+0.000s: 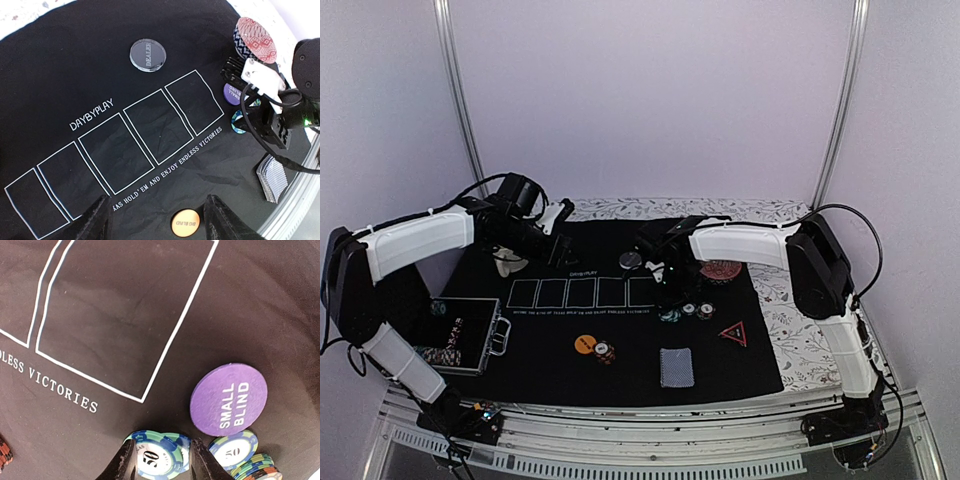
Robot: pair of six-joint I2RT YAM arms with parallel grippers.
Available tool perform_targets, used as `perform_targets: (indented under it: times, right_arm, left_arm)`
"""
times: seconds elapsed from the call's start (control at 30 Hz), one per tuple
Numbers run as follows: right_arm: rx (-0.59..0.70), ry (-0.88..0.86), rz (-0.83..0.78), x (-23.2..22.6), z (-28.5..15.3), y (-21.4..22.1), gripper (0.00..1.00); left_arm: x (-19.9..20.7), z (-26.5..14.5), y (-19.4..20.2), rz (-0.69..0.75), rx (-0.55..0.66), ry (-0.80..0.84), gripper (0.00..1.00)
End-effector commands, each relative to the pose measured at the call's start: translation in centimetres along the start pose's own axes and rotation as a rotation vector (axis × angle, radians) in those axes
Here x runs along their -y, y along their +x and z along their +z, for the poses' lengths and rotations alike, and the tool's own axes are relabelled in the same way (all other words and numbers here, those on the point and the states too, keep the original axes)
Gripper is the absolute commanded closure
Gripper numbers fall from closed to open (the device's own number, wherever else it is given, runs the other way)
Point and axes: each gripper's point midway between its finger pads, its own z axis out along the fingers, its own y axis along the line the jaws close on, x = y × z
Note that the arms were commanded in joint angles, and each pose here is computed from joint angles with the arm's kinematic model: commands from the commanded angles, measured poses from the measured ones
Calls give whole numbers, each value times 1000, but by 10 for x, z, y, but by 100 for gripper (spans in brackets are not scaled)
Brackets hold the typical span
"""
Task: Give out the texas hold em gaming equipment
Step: Adjust the poker chips pile in the small blind area.
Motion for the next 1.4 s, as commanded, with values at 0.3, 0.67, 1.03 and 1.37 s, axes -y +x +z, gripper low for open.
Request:
perform_targets:
  times: [0.3, 0.67, 1.03, 1.37]
  right_arm:
    - [12, 76, 10, 5, -21, 0, 50]
    - [27, 57, -18, -16, -14, -5, 32]
    - [-59, 212, 2, 14, 12, 21, 44]
    - [-4, 179, 40, 16, -14, 14, 52]
  left_arm:
    - [-4, 4, 2, -2, -1, 12, 36]
    - [-4, 3, 2, -3, 0, 13, 36]
    - [-5, 5, 3, -4, -6, 8, 36]
    - [-6, 4, 3, -3, -3, 6, 36]
